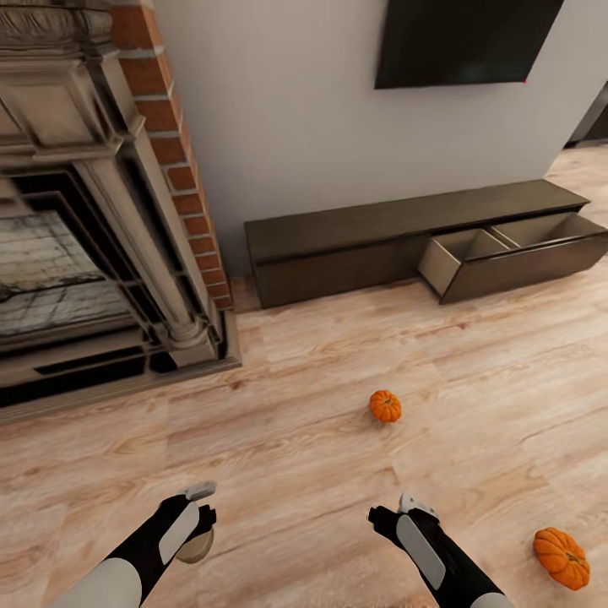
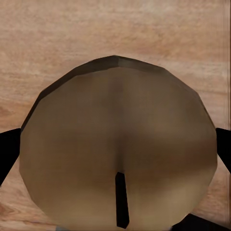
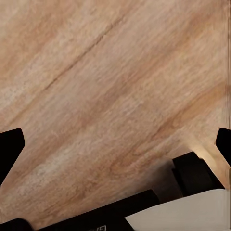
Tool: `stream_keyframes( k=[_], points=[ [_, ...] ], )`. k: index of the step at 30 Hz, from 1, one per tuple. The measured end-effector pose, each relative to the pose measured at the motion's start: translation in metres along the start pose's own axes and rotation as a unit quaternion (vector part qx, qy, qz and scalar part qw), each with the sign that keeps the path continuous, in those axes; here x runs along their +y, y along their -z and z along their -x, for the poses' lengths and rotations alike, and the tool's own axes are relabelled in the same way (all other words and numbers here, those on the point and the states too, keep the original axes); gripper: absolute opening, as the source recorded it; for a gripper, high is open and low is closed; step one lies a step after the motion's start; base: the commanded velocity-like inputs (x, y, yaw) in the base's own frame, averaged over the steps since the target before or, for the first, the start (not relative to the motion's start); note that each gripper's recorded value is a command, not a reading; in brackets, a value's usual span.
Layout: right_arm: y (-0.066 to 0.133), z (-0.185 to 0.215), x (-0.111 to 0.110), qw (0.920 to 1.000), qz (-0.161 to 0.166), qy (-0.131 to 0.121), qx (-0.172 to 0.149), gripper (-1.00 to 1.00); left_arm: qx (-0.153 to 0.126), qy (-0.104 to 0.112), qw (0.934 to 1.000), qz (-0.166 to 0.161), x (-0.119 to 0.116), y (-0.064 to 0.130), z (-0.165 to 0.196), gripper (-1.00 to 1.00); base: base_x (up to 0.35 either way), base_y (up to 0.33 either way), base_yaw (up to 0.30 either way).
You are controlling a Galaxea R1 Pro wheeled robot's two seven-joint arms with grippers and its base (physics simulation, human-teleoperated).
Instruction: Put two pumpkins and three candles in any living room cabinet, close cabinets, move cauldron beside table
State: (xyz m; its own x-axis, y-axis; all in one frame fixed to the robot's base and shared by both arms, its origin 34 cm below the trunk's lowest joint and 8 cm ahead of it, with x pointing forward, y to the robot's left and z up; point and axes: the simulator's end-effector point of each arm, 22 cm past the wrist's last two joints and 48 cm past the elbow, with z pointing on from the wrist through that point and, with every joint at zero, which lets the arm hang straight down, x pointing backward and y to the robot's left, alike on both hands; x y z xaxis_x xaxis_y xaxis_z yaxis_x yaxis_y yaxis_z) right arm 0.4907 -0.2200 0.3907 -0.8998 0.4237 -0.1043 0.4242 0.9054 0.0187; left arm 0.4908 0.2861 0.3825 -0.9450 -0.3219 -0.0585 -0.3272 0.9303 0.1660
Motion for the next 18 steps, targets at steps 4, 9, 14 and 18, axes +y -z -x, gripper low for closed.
stream_keyframes(
  k=[4, 9, 14, 18],
  points=[
    [0.007, 0.001, 0.0, 1.0, 0.0, 0.0, 0.0, 1.0, 0.0, 0.0, 1.0, 0.0, 0.001, 0.007, 0.001, -1.0, 0.0, 0.0, -0.282],
    [0.015, -0.001, -0.002, 1.0, -0.003, -0.001, 0.004, 1.0, 0.001, 0.0, 1.0, 0.0, 0.002, 0.016, 0.002, -1.0, 0.0, 0.0, -0.283],
    [0.02, -0.004, -0.006, 0.9999, -0.007, -0.004, 0.008, 1.0, 0.001, 0.0, 1.0, 0.0, 0.003, 0.024, 0.003, -1.0, 0.0, 0.0, -0.284],
    [0.019, -0.001, -0.007, 0.9999, -0.007, -0.01, -0.001, 1.0, 0.0, 0.0, 1.0, 0.0, 0.003, 0.024, 0.004, -1.0, 0.0, 0.0, -0.284]
  ],
)
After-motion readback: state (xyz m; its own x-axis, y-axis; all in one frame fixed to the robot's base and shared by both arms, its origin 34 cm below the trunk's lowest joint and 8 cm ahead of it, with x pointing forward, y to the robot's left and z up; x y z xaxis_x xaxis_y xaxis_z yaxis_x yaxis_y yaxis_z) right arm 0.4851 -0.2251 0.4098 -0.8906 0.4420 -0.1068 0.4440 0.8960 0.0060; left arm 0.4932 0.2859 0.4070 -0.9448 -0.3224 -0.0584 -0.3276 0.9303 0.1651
